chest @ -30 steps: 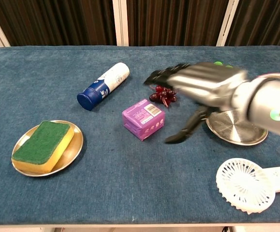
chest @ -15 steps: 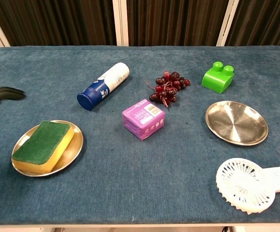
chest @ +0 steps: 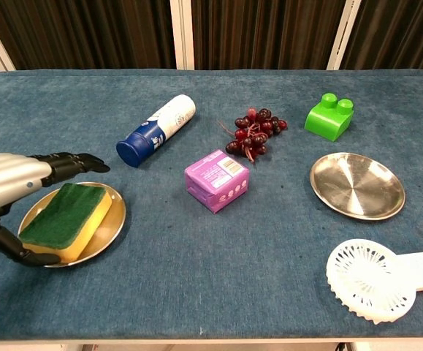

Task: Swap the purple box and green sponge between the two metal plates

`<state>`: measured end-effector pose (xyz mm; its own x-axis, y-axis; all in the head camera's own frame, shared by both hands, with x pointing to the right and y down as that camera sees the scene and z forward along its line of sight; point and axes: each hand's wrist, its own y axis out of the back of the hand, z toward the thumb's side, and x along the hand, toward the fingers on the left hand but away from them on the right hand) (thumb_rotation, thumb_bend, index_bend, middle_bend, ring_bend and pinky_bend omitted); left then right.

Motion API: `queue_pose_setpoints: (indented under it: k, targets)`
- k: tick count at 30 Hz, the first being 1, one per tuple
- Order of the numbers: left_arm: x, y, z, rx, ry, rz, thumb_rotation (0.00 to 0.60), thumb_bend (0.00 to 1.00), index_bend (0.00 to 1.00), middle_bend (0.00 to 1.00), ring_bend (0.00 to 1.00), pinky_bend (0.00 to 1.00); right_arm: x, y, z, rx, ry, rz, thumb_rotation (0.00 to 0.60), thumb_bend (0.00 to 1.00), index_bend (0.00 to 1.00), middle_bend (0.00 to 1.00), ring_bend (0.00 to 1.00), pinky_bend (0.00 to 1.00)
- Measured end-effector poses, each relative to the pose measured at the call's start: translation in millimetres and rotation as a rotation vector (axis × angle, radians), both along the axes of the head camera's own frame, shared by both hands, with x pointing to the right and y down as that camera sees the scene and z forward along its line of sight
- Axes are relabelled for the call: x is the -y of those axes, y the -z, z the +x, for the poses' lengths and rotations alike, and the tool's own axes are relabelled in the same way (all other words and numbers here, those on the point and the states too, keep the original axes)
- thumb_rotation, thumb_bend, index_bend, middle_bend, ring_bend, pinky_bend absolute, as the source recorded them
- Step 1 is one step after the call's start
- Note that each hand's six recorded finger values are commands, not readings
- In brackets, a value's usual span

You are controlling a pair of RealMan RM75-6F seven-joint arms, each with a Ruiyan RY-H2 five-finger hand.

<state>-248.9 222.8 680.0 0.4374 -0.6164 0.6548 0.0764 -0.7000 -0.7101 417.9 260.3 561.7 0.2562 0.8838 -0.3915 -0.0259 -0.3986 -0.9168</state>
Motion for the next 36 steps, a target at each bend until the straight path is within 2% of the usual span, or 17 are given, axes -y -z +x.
queue_pose_setpoints:
  k: [4, 7, 15, 18, 22, 28, 32, 36]
  targets:
    - [-0.5, -5.0, 1.6, 0.041, -0.002, -0.016, 0.6, 0.11, 0.03, 0.01, 0.01, 0.14, 0.1, -0.4, 1.0, -0.005, -0.006, -0.007, 0.362, 0.2, 0.0, 0.0, 0.0, 0.0]
    - [0.7, -7.1, 3.6, 0.054, 0.005, -0.022, 0.6, 0.12, 0.07, 0.08, 0.06, 0.19, 0.5, -0.6, 1.5, -0.006, -0.01, -0.011, 0.362, 0.2, 0.0, 0.0, 0.0, 0.0]
    - [4.3, -10.4, 7.8, 0.083, 0.009, -0.009, 0.6, 0.16, 0.3, 0.32, 0.33, 0.41, 1.4, -0.6, 2.8, -0.004, -0.018, -0.017, 0.364, 0.2, 0.0, 0.0, 0.0, 0.0]
    - [6.5, -9.5, 8.8, 0.074, 0.03, -0.003, 0.6, 0.18, 0.34, 0.39, 0.4, 0.47, 2.2, -0.9, 3.8, -0.006, -0.021, -0.021, 0.362, 0.2, 0.0, 0.0, 0.0, 0.0]
    - [8.8, -5.6, 10.6, 0.053, 0.049, 0.004, 0.6, 0.19, 0.35, 0.41, 0.43, 0.49, 2.3, -1.0, 3.9, -0.006, -0.021, -0.022, 0.364, 0.2, 0.0, 0.0, 0.0, 0.0]
    - [14.6, 18.5, 25.0, -0.013, 0.035, 0.067, 0.6, 0.19, 0.35, 0.41, 0.43, 0.49, 2.6, 0.8, 4.1, -0.002, -0.026, -0.017, 0.363, 0.2, 0.0, 0.0, 0.0, 0.0]
    - [17.6, 39.8, 52.7, -0.103, 0.013, 0.094, 0.6, 0.18, 0.35, 0.41, 0.43, 0.49, 3.1, 0.3, 3.8, 0.0, -0.026, -0.02, 0.363, 0.2, 0.0, 0.0, 0.0, 0.0]
    - [15.2, 42.4, 85.4, -0.171, -0.021, 0.083, 0.6, 0.17, 0.35, 0.41, 0.43, 0.49, 4.6, -2.1, 3.5, -0.001, -0.026, -0.031, 0.363, 0.2, 0.0, 0.0, 0.0, 0.0]
